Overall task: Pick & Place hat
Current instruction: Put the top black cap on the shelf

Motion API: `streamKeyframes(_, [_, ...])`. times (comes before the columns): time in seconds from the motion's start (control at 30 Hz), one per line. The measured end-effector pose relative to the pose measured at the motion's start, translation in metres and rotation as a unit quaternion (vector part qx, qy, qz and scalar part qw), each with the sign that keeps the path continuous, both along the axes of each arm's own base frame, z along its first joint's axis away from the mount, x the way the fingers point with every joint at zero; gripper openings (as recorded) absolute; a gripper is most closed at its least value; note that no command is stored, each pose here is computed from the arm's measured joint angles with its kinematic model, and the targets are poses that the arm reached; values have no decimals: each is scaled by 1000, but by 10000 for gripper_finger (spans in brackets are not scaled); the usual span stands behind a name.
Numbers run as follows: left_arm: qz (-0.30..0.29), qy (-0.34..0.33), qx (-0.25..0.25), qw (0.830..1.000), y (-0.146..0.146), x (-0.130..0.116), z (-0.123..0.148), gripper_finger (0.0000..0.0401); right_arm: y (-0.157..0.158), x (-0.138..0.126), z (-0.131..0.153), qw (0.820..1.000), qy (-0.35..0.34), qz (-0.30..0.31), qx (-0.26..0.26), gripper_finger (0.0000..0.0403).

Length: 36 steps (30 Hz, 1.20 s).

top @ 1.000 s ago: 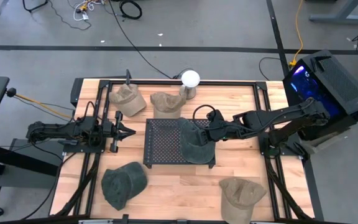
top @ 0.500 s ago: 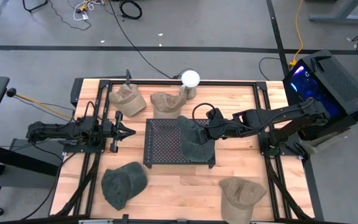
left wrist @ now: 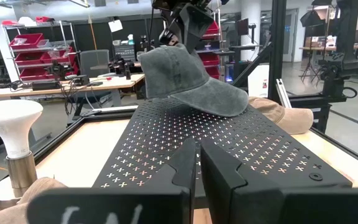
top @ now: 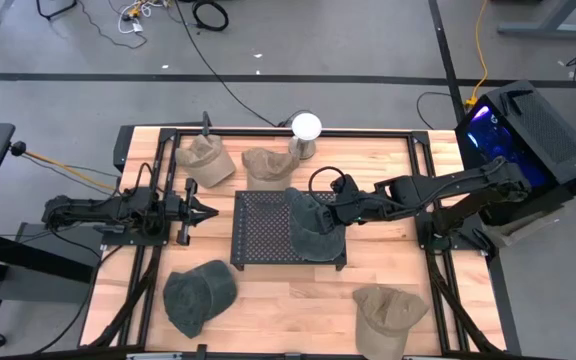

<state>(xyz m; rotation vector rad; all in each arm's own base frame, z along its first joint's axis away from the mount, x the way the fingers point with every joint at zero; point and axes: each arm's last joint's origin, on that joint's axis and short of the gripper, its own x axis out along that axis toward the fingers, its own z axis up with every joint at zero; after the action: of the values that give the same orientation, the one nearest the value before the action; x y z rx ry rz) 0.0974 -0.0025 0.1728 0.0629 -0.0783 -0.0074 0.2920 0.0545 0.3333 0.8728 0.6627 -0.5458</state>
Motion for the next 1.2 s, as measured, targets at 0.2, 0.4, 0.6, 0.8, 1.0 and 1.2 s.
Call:
streamKeyframes(0.2, [0, 0, 0, 1000, 0, 0, 0, 30, 0, 1, 1, 1000, -8, 0, 4, 7])
streamKeyframes(0.4, [0, 0, 0, 1000, 0, 0, 0, 30, 0, 2, 1, 1000, -10, 0, 5, 18])
streamKeyframes(0.6, [0, 0, 0, 1000, 0, 0, 0, 30, -1, 2, 1, 1000, -9, 5, 5, 13])
streamKeyframes(0.8, [0, 0, 0, 1000, 0, 0, 0, 30, -2, 2, 2, 1000, -11, 2, 7, 14])
streamKeyframes(1.0, [0, 0, 0, 1000, 0, 0, 0, 30, -2, 2, 2, 1000, -12, -1, 8, 20])
streamKeyframes(1.2, [0, 0, 0, 1000, 0, 0, 0, 30, -2, 2, 2, 1000, -12, 0, 7, 20])
